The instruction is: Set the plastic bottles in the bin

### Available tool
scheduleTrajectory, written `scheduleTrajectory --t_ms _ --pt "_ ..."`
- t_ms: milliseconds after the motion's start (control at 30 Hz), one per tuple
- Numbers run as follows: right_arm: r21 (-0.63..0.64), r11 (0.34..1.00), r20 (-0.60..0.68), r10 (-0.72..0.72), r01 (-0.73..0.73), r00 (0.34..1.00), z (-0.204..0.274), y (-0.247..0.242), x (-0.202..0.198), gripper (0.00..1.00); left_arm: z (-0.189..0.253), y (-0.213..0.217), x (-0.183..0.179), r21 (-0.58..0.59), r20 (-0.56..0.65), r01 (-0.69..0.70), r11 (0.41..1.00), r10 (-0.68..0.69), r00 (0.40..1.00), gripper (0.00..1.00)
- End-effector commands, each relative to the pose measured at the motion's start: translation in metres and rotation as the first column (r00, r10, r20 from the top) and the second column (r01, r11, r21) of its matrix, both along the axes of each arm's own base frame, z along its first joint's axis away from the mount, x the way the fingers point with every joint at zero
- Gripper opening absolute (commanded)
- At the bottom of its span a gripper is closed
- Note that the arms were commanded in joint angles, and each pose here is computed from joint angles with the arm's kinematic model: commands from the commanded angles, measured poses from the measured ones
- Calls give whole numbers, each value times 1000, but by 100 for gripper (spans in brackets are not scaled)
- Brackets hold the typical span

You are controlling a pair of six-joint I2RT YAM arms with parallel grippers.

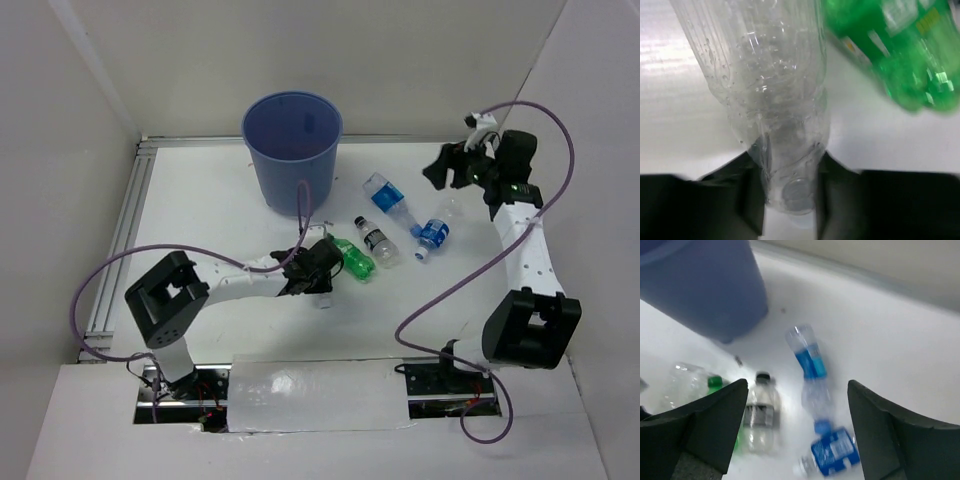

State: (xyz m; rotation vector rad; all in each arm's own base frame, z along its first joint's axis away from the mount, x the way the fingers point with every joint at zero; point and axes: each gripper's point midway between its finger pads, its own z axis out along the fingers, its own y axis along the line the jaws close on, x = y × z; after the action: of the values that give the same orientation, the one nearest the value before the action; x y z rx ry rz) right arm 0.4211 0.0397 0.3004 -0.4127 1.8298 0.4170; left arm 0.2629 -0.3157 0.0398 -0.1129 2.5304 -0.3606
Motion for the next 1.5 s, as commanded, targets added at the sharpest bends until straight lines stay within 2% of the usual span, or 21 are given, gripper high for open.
scheduleTrajectory --t_ms 0,33,67,133,333,433,467,567,600,733,767,867,933,967,1100,1200,1233,1300,1333,1400,1467 --pt "100 992 -142 -61 76 988 -39 -34 -25 61 58 -10 -24 0 133 155 988 -153 979 17" --pt "100 992 -142 -62 76 988 -39 -34 -26 49 63 -18 -30 -11 142 176 984 -173 975 14" --pt "113 990 -179 -65 86 982 -48 -37 -31 39 97 -24 -35 -57 205 216 975 -200 958 12" --pt "125 985 -236 -85 117 968 -65 -45 -36 31 142 -33 -42 -80 306 313 947 -275 911 12" --pt "208 958 -387 -104 197 916 -106 -55 -46 75 301 -22 1 -134 637 288 948 -140 758 14" --pt "204 949 -446 -130 241 886 -126 -60 -44 83 345 0 53 -165 724 175 971 -1 690 19" --pt "205 948 -455 -128 244 881 -130 -59 -46 92 361 0 71 -193 740 150 970 44 671 19" --pt "213 935 -511 -141 284 848 -149 -61 -53 95 396 34 124 -246 758 -8 969 197 622 24" --pt "204 934 -509 -153 292 847 -153 -63 -52 100 394 52 145 -249 749 -83 965 246 615 26" --pt "198 933 -519 -159 300 840 -162 -63 -55 100 361 79 210 -206 702 -245 947 317 638 33" --pt "198 933 -519 -160 300 839 -162 -63 -55 100 356 85 219 -220 688 -269 938 345 639 36" --pt "204 924 -543 -167 322 823 -170 -63 -56 100 334 99 245 -183 655 -302 936 345 672 61" --pt "202 919 -559 -176 338 811 -177 -65 -53 100 328 109 256 -172 643 -315 933 348 682 79" --pt "214 911 -562 -180 352 807 -176 -65 -52 100 327 112 261 -165 645 -314 935 343 683 98" --pt "198 898 -590 -211 394 779 -190 -72 -47 100 333 115 263 -156 650 -284 946 315 692 100" --pt "179 888 -626 -229 423 746 -207 -76 -46 100 361 116 250 -167 696 -246 955 291 657 100" --pt "169 890 -628 -234 423 742 -209 -76 -43 100 359 103 239 -150 700 -215 965 257 666 100" --pt "133 882 -644 -270 452 716 -220 -81 -38 100 389 103 213 -145 748 -171 974 221 626 100" --pt "123 881 -641 -280 457 714 -223 -80 -35 100 374 98 202 -113 739 -142 983 178 650 100" --pt "83 870 -649 -322 485 689 -236 -85 -28 100 397 87 157 -133 775 -63 989 144 616 100" --pt "60 868 -677 -328 493 659 -251 -80 -21 100 361 64 122 -120 750 14 993 81 656 100"
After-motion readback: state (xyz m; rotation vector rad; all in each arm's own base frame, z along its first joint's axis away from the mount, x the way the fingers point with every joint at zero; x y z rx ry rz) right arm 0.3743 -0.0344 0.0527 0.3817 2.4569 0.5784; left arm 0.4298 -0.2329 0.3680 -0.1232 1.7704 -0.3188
